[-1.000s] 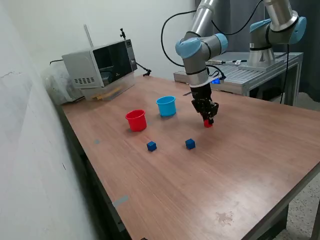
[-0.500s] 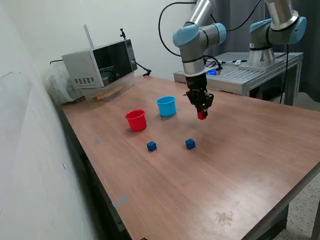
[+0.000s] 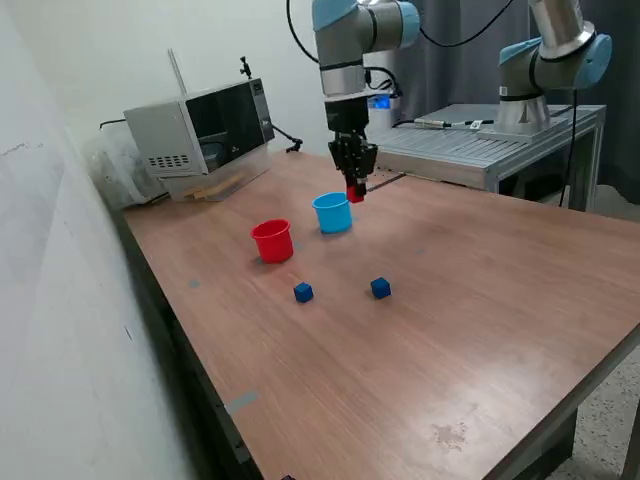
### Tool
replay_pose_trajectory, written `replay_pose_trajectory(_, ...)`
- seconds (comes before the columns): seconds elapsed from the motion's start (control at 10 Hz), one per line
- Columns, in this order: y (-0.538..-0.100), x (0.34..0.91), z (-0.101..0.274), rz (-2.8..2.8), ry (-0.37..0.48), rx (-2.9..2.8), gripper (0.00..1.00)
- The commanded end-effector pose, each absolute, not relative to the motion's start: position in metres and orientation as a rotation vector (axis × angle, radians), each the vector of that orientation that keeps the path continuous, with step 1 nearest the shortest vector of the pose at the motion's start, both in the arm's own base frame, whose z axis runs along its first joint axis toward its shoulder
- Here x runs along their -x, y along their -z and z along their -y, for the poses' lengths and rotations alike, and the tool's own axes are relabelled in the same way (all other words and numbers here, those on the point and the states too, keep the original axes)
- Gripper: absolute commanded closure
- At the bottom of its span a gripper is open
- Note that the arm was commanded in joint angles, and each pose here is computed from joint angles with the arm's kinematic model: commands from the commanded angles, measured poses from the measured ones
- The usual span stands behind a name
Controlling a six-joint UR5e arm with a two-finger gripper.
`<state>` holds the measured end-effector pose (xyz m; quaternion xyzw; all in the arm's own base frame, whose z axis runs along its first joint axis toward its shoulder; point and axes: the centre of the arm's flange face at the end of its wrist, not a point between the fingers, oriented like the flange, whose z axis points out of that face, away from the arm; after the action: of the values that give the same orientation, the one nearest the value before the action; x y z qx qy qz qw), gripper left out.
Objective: Place red objects in the red bin, and blue objects in the blue bin.
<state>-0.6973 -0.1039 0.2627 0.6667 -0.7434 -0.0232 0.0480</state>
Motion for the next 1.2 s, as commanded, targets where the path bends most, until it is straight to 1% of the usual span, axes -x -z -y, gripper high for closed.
replay_pose_trajectory(0.0, -0.301, 0.726, 0.058, 2.284, 0.164, -1.923, 1.0)
replay_pose_trajectory(0.1, -0.313, 0.74, 0.02, 2.311, 0.196, -1.848, 1.0)
replay_pose_trajectory(0.2, -0.314, 0.748, -0.006, 2.336, 0.212, -1.804, 1.0)
replay_pose_trajectory(0.4, -0.297, 0.767, -0.035, 2.37, 0.215, -1.767, 1.0)
replay_pose_trajectory(0.6, -0.267, 0.782, -0.055, 2.404, 0.189, -1.751, 1.0)
replay_pose_trajectory(0.9, -0.215, 0.794, -0.068, 2.446, 0.135, -1.756, 1.0)
replay_pose_trajectory(1.1, -0.203, 0.794, -0.072, 2.458, 0.12, -1.756, 1.0)
